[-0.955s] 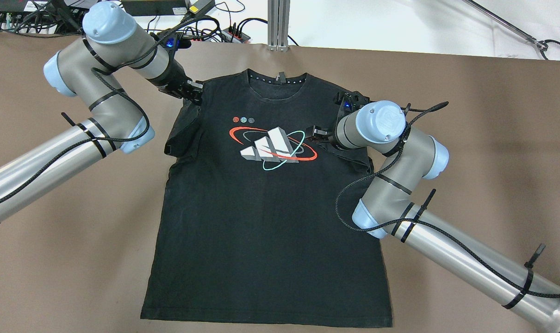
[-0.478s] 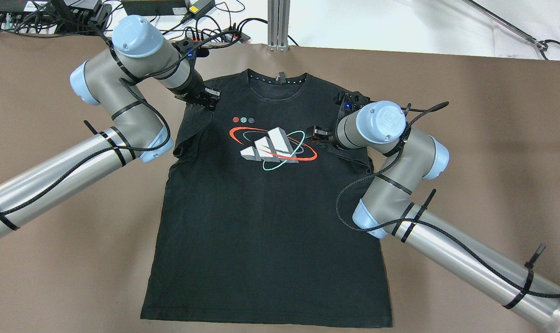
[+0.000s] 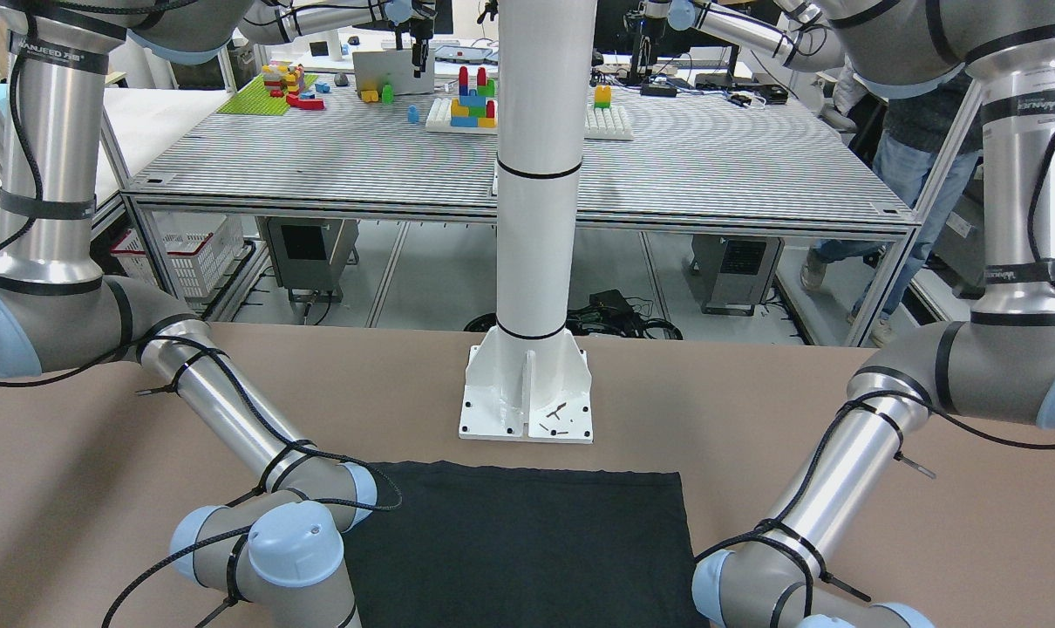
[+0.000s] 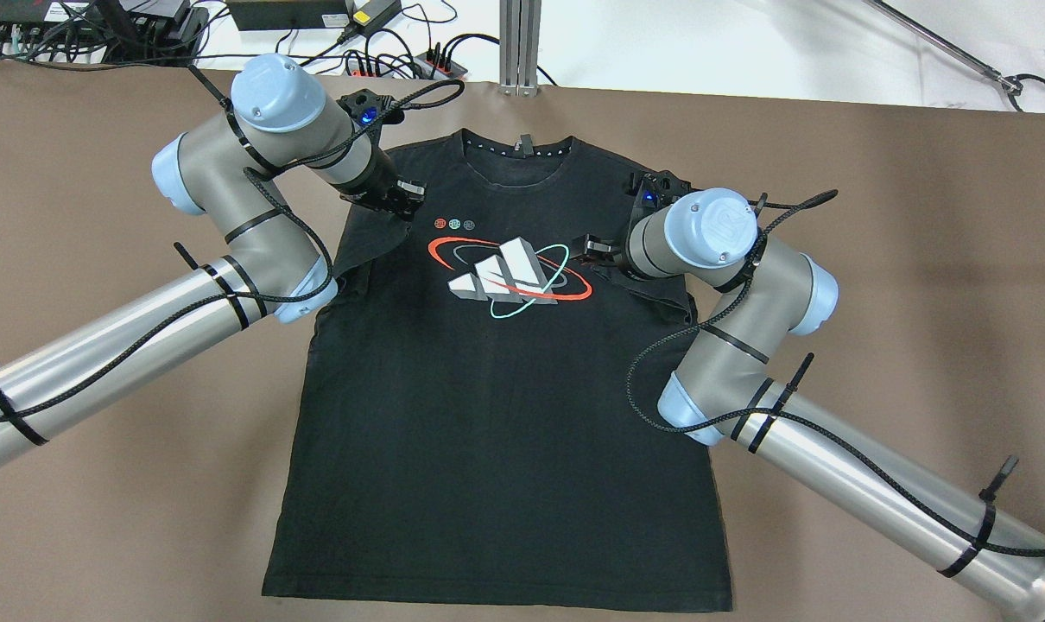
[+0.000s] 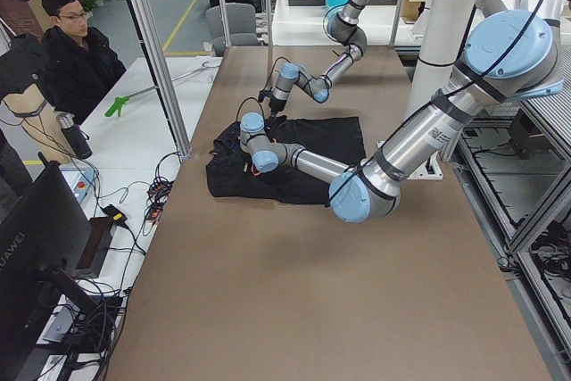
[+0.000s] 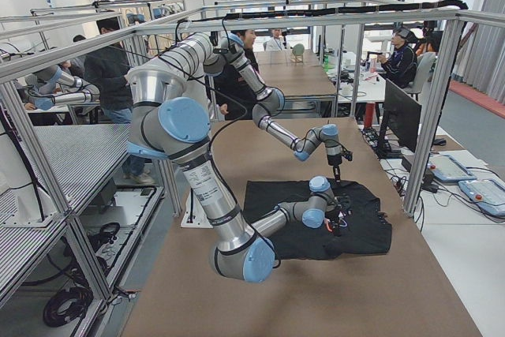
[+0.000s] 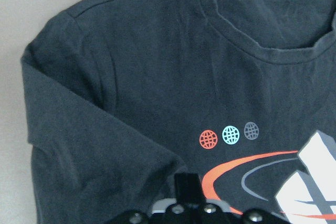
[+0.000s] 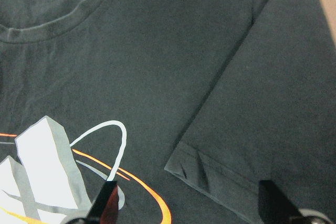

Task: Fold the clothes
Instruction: 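Bring the left gripper to the other sleeve while the right gripper holds position, then move the right gripper down to the hem corner nearest the robot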

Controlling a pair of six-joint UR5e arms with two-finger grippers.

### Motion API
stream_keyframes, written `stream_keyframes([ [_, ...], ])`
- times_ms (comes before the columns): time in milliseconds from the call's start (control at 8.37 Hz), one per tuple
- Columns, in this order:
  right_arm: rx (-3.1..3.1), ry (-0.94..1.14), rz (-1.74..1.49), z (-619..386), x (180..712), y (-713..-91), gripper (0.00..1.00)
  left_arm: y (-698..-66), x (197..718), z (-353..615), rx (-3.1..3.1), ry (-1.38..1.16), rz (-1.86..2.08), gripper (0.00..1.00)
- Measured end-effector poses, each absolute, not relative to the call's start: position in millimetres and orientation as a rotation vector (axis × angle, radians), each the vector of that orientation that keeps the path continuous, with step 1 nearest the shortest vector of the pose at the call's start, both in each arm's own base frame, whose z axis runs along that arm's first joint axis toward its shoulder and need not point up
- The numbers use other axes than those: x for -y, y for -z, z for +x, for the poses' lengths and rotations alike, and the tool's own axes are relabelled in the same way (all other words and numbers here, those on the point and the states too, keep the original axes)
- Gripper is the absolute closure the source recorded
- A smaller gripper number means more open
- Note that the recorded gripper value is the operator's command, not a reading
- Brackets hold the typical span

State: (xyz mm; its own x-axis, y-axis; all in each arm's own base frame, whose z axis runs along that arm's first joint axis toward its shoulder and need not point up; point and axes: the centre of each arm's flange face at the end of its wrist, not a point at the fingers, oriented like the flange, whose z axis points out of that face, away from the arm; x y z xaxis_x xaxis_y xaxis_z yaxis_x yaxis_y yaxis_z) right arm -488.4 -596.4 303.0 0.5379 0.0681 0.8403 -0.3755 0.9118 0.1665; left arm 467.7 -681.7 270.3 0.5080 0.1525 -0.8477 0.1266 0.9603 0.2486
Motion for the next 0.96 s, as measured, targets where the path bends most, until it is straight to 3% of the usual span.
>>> stream_keyframes([
  [119, 0.971, -0.271, 0.349, -488.3, 596.5, -303.0, 0.06, -269.7, 679.1, 471.7, -1.043, -0.01, 0.292, 0.08],
  [597, 0.976, -0.277, 0.346, -488.7, 595.8, -301.3, 0.06, -255.7, 664.8, 486.5, -1.07, 0.084, 0.257, 0.07],
  [955, 0.997, -0.263, 0.337, -494.8, 577.5, -296.3, 0.07, -232.3, 621.4, 475.0, -1.163, 0.19, 0.207, 0.07],
])
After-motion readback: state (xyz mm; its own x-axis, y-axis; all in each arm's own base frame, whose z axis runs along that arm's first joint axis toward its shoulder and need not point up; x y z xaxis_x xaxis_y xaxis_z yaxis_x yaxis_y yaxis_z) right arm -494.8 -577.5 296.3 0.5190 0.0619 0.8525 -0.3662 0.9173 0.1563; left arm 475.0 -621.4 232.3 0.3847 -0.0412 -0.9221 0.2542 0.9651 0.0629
